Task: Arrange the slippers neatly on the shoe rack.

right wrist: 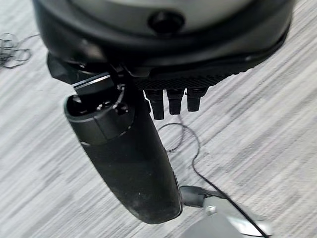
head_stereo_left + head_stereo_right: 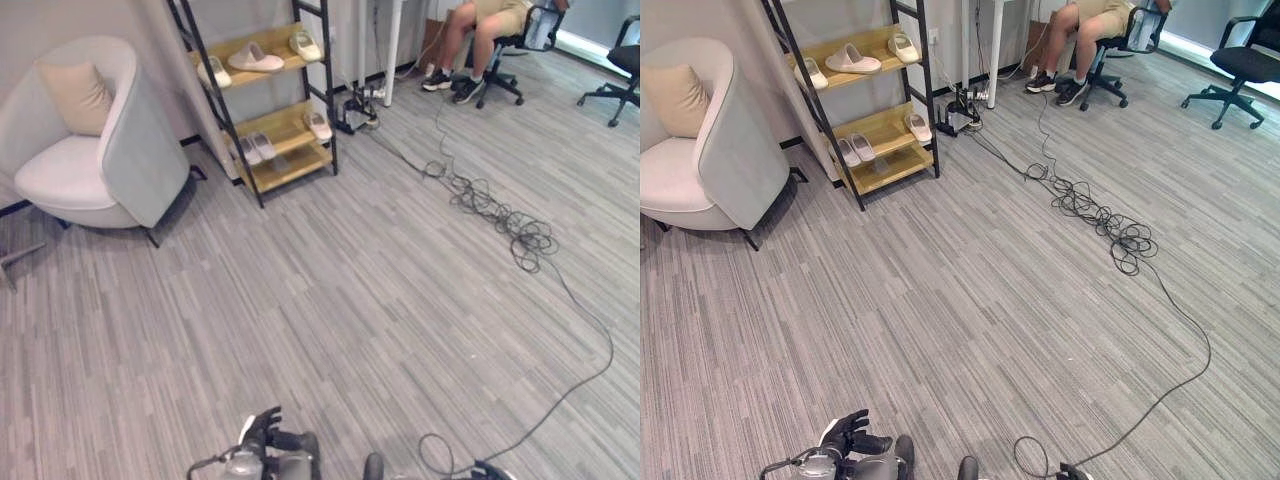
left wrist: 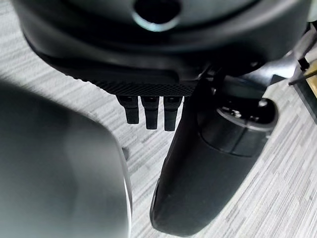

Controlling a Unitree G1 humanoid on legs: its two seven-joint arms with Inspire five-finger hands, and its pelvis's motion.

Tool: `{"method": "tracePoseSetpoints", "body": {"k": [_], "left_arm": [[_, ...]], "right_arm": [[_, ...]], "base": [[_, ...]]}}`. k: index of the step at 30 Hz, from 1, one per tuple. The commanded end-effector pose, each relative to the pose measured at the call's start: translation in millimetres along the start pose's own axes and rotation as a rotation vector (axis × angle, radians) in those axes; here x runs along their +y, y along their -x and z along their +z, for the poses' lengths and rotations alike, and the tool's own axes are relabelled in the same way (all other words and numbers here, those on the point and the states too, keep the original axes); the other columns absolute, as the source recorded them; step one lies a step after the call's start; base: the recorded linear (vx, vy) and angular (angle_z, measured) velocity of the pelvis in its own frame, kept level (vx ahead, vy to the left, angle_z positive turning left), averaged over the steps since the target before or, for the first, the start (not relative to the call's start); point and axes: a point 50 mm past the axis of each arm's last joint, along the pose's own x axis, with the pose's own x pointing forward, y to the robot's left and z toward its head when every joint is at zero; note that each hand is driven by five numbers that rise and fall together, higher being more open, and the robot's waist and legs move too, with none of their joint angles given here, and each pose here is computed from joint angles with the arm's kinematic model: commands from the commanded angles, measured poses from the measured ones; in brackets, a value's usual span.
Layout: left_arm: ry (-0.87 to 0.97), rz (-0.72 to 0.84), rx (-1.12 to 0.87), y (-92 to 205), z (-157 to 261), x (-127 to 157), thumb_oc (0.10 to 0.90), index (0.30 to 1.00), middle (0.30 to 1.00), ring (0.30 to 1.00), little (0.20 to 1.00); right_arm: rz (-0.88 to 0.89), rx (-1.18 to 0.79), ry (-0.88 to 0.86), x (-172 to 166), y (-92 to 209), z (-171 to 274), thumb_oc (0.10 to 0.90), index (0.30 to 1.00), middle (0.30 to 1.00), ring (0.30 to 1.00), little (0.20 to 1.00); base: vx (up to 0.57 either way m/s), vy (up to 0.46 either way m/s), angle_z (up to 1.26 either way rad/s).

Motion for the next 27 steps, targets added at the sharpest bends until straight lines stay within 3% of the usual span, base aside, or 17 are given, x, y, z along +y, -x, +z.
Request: {"method": "tracePoseSetpoints", "body": {"k": [1, 6, 11, 27], "left_arm": [[-0.030, 0.004, -0.013, 2, -4, -1, 0.800, 0.900, 0.900, 0.900, 0.900], [0.008, 0.052, 0.053, 6, -24, 13, 0.800, 0.900, 0.900, 0.900, 0.900], [0.010, 0.067, 0.032, 5, -18, 20, 0.800, 0.900, 0.900, 0.900, 0.900], [-0.048, 0.047, 0.045, 5, -21, 16, 0.800, 0.900, 0.900, 0.900, 0.900]], "right_arm": [[-0.040, -0.100, -0.028, -12, -2, 24, 0.800, 0.900, 0.900, 0.900, 0.900], [0.005, -0.106, 0.001, 2, -2, 25, 0.800, 0.900, 0.900, 0.900, 0.900], [0.032, -0.136, 0.034, 6, -3, 38, 0.800, 0.900, 0.900, 0.900, 0.900], [0.034, -0.169, 0.094, 1, -3, 47, 0.800, 0.900, 0.900, 0.900, 0.900]], "base": [[0.22, 0.081, -0.19], [0.24, 0.128, -0.62], [0.16, 0.141, -0.34], [0.33, -0.059, 0.29]]}}
